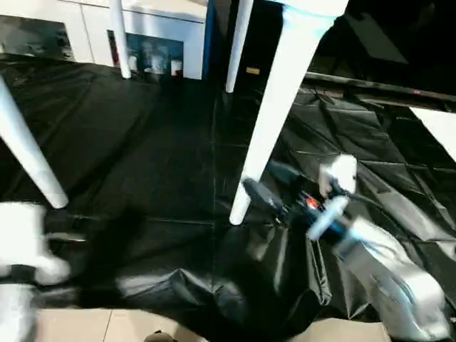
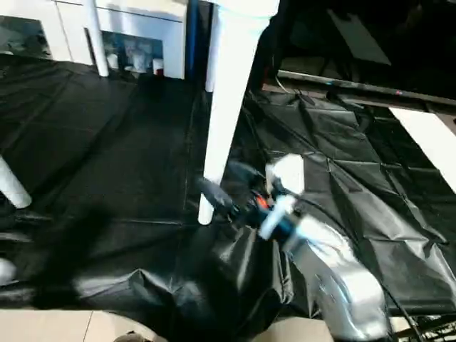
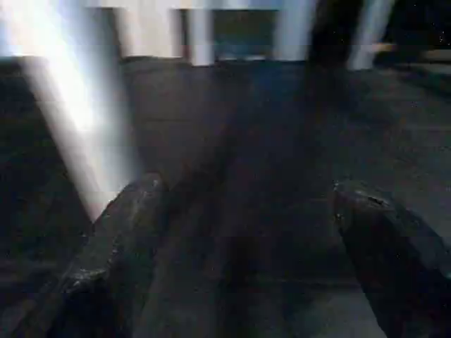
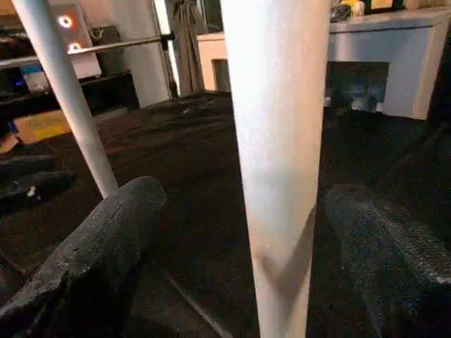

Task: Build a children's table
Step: Flip table

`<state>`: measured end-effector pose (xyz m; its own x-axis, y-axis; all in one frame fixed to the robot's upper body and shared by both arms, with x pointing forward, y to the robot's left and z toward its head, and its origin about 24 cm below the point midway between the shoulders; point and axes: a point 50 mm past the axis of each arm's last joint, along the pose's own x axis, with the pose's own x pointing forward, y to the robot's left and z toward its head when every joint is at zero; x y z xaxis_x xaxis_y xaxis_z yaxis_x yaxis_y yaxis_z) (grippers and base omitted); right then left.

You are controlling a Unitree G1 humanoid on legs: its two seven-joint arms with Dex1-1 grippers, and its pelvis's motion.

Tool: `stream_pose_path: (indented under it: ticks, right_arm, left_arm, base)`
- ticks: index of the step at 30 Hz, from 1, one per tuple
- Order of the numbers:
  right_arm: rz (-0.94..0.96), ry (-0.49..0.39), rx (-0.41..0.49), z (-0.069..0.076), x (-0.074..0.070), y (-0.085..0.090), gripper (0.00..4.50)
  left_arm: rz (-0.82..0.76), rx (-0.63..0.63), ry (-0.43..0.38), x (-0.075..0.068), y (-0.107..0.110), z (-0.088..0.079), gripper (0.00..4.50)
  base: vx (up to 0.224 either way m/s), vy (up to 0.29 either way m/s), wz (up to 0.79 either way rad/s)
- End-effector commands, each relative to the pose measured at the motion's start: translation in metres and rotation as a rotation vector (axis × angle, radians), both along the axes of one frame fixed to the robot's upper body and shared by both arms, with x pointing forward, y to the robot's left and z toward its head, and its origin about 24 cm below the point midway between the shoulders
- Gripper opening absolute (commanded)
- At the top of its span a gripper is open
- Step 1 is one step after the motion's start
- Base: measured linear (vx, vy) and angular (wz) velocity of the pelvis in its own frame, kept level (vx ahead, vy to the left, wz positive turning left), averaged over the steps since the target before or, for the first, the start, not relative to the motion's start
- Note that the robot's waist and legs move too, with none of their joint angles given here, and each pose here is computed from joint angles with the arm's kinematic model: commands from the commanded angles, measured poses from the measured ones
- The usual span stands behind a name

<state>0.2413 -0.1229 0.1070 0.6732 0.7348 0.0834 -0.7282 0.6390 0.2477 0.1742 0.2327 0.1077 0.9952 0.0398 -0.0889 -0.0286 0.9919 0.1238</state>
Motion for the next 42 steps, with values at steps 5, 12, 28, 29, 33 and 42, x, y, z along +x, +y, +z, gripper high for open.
stream_pose_path:
  ticks: [5, 12, 28, 29, 33, 42]
  right_arm:
    - [-0.307, 0.058, -0.138, -0.019, 0.005, -0.037, 4.17]
    - [-0.475, 0.110, -0.226, -0.041, 0.011, -0.044, 4.17]
    - [-0.436, 0.115, -0.223, -0.047, 0.009, -0.035, 4.17]
    - [-0.433, 0.119, -0.225, -0.048, 0.010, -0.034, 4.17]
    - [-0.423, 0.125, -0.223, -0.049, 0.010, -0.033, 4.17]
    - [-0.402, 0.128, -0.220, -0.051, 0.010, -0.028, 4.17]
  left_arm:
    - [-0.106, -0.091, -0.003, 0.029, -0.019, -0.014, 4.15]
    - [-0.091, -0.083, -0.073, 0.051, -0.022, -0.024, 4.15]
    - [-0.085, -0.089, -0.094, 0.040, -0.034, -0.035, 4.15]
    - [-0.080, -0.075, -0.098, 0.041, -0.033, -0.035, 4.15]
    - [-0.071, -0.066, -0.093, 0.040, -0.031, -0.036, 4.15]
    - [-0.072, -0.058, -0.086, 0.041, -0.031, -0.037, 4.15]
  base:
    - [0.000, 0.000, 0.00]
    - [0.000, 0.000, 0.00]
    - [0.007, 0.060, -0.14]
    - [-0.040, -0.059, -0.04]
    - [-0.010, -0.015, -0.01]
    - [0.000, 0.000, 0.00]
